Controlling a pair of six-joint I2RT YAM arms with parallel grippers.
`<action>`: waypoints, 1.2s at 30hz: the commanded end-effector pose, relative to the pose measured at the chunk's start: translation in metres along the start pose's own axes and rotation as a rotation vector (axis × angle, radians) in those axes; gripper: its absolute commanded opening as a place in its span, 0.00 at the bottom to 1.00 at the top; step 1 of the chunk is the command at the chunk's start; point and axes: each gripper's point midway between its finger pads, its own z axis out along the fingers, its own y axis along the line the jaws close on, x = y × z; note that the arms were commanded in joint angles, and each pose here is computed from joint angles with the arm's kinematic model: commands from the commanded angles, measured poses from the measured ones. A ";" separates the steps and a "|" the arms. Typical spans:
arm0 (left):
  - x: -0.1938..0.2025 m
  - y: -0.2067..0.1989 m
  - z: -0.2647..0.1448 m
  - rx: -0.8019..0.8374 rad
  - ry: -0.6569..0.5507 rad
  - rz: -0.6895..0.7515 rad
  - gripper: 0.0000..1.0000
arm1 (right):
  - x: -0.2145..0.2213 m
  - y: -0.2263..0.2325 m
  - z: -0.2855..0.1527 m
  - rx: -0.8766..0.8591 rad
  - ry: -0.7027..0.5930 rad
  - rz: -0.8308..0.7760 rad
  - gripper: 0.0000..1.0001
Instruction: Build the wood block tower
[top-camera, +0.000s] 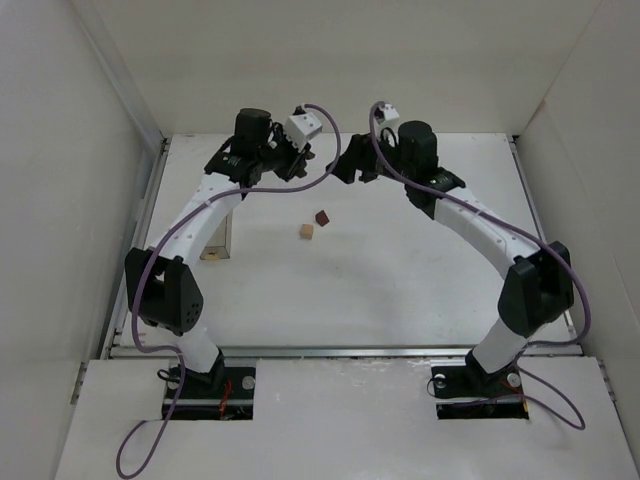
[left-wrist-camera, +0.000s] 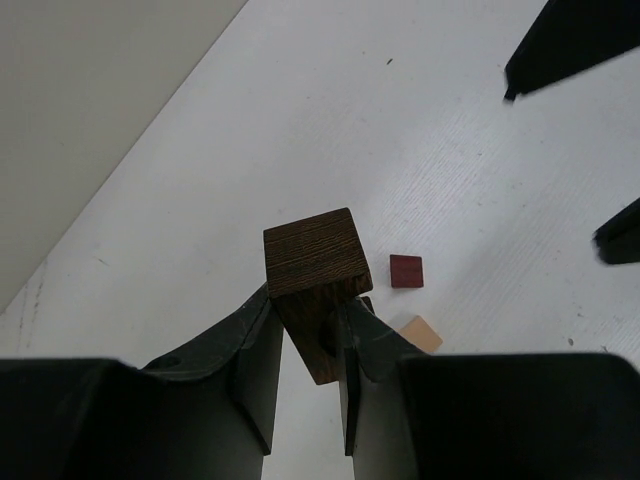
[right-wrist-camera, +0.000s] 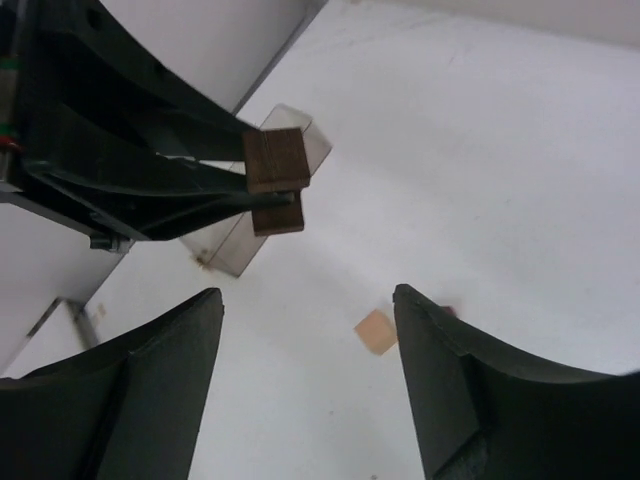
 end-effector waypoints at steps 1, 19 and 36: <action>-0.015 -0.003 -0.016 -0.016 -0.025 0.053 0.00 | -0.016 0.045 0.000 -0.195 0.039 -0.017 0.73; -0.009 -0.040 -0.016 0.094 -0.001 0.043 0.00 | -0.007 0.045 0.029 -0.284 0.076 -0.010 0.58; -0.016 -0.044 -0.021 0.115 -0.019 0.037 0.00 | 0.001 0.022 0.045 -0.211 0.096 0.036 0.58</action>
